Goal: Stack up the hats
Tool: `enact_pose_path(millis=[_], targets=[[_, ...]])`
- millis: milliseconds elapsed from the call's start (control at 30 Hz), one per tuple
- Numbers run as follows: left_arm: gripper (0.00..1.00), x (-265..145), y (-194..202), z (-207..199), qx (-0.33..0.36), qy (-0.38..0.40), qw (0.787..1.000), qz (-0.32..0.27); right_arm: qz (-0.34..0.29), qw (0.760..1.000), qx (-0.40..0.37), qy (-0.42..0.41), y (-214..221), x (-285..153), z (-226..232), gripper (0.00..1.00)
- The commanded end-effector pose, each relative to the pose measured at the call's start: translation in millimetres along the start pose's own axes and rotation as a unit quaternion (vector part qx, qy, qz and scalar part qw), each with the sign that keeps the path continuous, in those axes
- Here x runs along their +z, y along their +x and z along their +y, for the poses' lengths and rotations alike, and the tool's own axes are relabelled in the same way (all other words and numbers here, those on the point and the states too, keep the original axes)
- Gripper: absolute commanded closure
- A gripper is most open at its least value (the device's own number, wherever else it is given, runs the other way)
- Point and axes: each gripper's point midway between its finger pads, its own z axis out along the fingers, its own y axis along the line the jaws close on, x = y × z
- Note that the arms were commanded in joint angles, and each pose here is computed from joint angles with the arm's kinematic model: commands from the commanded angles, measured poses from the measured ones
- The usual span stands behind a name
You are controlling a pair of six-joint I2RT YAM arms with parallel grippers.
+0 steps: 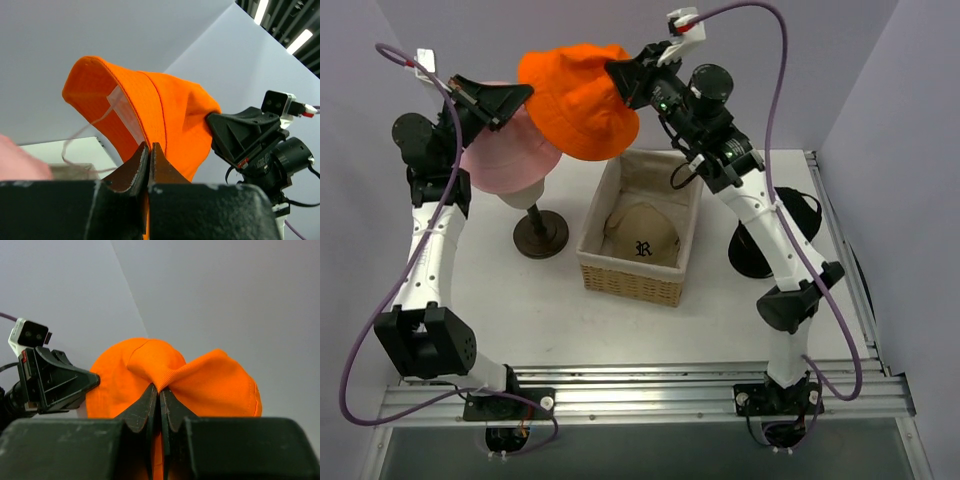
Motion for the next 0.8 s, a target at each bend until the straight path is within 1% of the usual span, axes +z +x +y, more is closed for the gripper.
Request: enact_pose_path(millis=[0,67,167,400,567,600,667,767], targets=[[0.98,-18,-20,-34,0.028,0.017,0.999,-0.008,-0.093,0.994,-0.019,-0.062,-47,2,52,1.0],[0.97,-28,-30,-28,0.027,0.006,0.999,-0.017,-0.094,0.994,-0.013,-0.061,-37,12,54,1.0],[0.97,-42,-43,-29,0.033,0.002,0.999,-0.028,-0.103,0.993,-0.009,-0.057,-31,21,52,1.0],[0.97,-64,-59,-28,0.042,-0.017,0.998,-0.046,-0.128,0.989,0.0,-0.076,-32,28,61,1.0],[0.98,-78,-67,-9,0.023,-0.045,0.997,-0.058,-0.136,0.985,-0.001,-0.109,-21,38,80,1.0],[0.97,-84,-72,-7,0.025,-0.049,0.996,-0.066,-0.132,0.986,-0.002,-0.107,-11,43,79,1.0],[0.98,-91,-78,3,0.013,-0.06,0.995,-0.077,-0.136,0.985,-0.001,-0.11,-6,46,83,1.0],[0.98,-99,-88,11,0.015,-0.068,0.993,-0.093,-0.144,0.983,0.005,-0.114,0,51,87,1.0]])
